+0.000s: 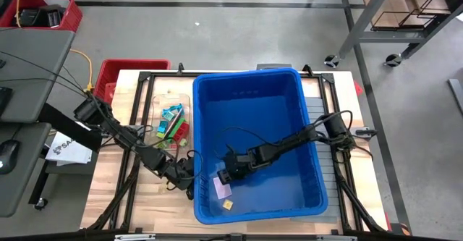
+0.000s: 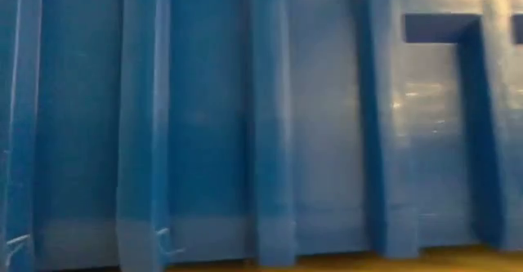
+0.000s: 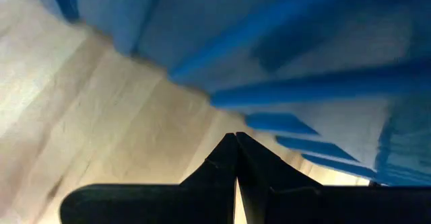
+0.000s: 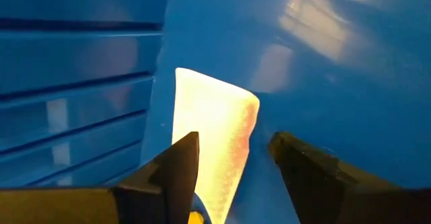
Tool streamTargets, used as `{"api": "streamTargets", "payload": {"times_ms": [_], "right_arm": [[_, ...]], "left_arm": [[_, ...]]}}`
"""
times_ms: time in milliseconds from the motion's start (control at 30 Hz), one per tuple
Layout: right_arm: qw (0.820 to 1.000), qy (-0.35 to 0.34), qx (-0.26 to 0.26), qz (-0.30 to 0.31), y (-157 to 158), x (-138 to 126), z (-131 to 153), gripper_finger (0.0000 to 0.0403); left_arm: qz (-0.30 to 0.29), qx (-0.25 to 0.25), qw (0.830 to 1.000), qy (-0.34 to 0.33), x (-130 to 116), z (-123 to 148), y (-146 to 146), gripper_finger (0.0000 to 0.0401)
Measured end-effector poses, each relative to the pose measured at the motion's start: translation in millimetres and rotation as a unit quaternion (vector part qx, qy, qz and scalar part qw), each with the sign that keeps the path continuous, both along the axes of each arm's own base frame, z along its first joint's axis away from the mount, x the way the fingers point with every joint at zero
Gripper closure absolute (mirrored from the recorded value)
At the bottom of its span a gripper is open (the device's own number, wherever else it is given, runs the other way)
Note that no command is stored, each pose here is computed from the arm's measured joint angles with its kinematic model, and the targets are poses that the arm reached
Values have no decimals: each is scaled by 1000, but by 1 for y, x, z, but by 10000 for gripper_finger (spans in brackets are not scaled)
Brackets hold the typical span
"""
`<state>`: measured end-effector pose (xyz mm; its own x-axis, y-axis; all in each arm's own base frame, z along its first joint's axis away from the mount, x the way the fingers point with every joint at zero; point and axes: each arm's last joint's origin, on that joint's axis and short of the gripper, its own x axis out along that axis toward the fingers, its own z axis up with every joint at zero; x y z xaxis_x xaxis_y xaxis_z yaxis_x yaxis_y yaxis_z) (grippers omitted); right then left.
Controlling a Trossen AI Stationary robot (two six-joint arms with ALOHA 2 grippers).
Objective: Sort blocks
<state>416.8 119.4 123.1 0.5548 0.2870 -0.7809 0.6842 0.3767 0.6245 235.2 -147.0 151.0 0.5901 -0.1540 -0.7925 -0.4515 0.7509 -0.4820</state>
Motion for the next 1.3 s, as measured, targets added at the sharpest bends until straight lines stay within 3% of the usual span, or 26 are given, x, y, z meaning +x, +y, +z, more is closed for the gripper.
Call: {"api": "streamTargets", "payload": {"times_ms": [233, 433, 567, 700, 833, 933, 1067, 1200, 1300], "right_arm": [[998, -51, 35, 23, 11, 10, -8, 210], [997, -44, 59, 9, 13, 11, -15, 217], [993, -90, 65, 35, 16, 16, -11, 270], [993, -91, 62, 36, 17, 17, -14, 372], [992, -80, 76, 62, 15, 15, -10, 398], [994, -54, 54, 81, 7, 6, 7, 401], [993, -36, -14, 111, -14, -13, 51, 402], [990, -14, -103, 95, -46, -38, 94, 403], [986, -38, -155, 48, -73, -53, 130, 403]], "left_arm": [[10, 14, 1000, -10, 7, 0, 9, 401], [22, 18, 1000, -7, 9, -1, 15, 401], [24, 28, 999, -15, 10, 0, 16, 401], [26, 32, 999, -14, 11, -1, 17, 401], [30, 26, 999, -12, 12, 1, 21, 401], [19, 32, 999, -32, 12, 15, 29, 401], [14, 62, 998, -22, -1, 34, 49, 401], [67, 97, 992, -51, -22, 66, 74, 401], [121, 124, 978, -119, -42, 96, 91, 401]]}}
